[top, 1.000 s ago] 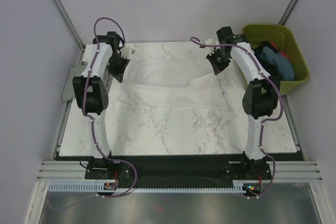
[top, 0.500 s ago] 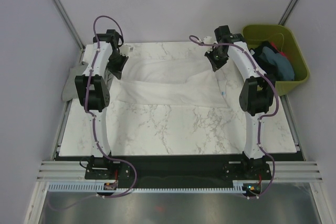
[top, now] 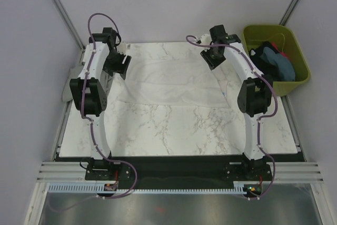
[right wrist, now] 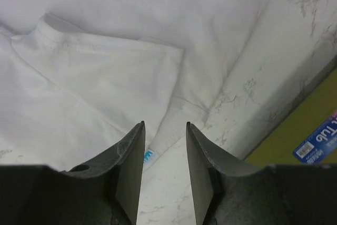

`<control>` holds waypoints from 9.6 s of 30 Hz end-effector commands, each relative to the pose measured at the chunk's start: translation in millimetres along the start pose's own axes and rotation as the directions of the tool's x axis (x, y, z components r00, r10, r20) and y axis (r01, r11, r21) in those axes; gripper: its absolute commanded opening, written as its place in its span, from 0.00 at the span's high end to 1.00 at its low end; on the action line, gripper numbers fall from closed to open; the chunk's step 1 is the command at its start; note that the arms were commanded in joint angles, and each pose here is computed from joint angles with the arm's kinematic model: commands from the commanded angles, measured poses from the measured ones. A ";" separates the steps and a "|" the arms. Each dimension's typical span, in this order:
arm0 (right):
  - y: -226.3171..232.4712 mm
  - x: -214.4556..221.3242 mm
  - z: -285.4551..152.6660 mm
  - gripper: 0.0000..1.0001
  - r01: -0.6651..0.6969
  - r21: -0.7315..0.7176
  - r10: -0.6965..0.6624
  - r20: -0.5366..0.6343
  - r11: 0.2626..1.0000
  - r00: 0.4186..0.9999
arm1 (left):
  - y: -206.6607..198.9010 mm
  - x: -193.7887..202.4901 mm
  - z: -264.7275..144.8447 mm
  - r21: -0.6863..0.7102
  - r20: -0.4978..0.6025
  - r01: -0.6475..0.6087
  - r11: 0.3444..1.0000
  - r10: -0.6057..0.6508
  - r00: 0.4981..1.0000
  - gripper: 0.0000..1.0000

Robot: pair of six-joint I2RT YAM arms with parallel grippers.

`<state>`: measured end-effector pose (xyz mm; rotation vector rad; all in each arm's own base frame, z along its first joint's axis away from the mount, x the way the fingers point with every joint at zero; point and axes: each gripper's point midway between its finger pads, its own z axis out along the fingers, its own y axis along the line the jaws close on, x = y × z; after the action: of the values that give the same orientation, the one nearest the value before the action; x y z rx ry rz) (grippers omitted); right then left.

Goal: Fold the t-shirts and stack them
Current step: Fold the tshirt

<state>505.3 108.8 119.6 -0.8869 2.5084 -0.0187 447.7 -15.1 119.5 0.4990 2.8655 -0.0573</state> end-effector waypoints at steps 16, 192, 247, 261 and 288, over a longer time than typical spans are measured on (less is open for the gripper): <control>85.1 50.6 -2.0 0.54 -0.178 -0.323 0.148 -0.117 0.929 0.982 | -32.7 50.8 33.9 0.217 -0.140 0.070 0.974 -0.040 0.989 0.54; -80.3 -79.9 152.7 0.96 -0.482 -0.213 0.526 0.402 0.850 0.749 | 6.9 -92.4 65.5 0.149 0.310 0.102 0.984 -0.144 0.940 0.52; -72.9 -86.6 -7.1 1.00 -0.395 -0.183 0.434 0.445 0.900 0.783 | 1.4 -101.9 -0.8 0.208 0.427 0.013 0.978 -0.103 0.898 0.98; 1.0 -1.2 -78.2 1.00 -0.380 -0.233 0.439 0.319 0.895 0.840 | -38.4 -48.0 -35.1 0.330 0.332 -0.034 0.943 -0.082 0.940 0.98; 96.1 141.4 -92.7 1.00 -0.398 -0.258 0.444 0.152 0.880 0.883 | -63.4 74.0 -19.7 0.450 -0.004 0.087 0.889 -0.095 0.995 0.98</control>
<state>314.8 86.7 118.5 -0.3390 2.5214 0.4922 363.9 -46.1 124.6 0.4203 2.8139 -0.6888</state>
